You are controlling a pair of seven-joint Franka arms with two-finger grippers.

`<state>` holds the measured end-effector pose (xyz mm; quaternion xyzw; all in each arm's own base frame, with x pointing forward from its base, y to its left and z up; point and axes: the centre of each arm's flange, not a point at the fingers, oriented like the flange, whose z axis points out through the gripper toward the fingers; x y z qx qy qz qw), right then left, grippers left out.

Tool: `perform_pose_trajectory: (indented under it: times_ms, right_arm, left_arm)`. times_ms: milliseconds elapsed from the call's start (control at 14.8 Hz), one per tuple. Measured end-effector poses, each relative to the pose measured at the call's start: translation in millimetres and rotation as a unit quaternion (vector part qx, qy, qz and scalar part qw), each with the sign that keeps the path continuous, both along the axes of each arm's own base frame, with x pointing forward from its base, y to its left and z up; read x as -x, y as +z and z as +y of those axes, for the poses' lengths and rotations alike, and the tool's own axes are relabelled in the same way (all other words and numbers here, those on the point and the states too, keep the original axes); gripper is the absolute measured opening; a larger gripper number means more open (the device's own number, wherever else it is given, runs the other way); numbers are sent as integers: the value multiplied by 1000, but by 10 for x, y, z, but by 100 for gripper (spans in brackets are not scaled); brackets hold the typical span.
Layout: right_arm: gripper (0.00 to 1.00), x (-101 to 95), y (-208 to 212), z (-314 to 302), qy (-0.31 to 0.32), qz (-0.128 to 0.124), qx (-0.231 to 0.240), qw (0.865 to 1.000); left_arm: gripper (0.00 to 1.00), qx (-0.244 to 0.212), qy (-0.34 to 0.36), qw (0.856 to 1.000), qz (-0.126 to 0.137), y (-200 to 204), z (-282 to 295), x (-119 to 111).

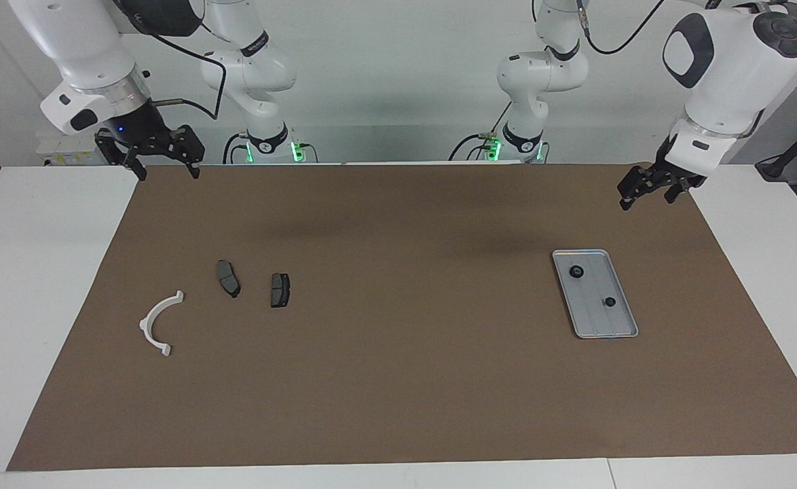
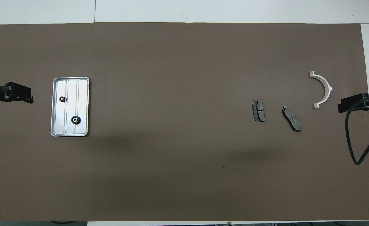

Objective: Place bearing gear from tray to pile
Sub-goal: 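Move the left gripper over the silver tray toward a black bearing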

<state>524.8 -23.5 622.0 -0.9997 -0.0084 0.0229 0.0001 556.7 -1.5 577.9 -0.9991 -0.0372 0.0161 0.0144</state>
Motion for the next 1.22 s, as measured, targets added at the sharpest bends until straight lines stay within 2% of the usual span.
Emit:
perform_pose_trajectory:
  times_ms: [878,1216]
  right_arm:
    - [100,-1,5,-3,0,-2,1,1000]
    - [100,-3,6,-3,0,-2,2,1000]
  left_arm:
    - [100,0,13,1000,1,-15,75,4]
    - [100,0,20,1000,-4,-410,138,68]
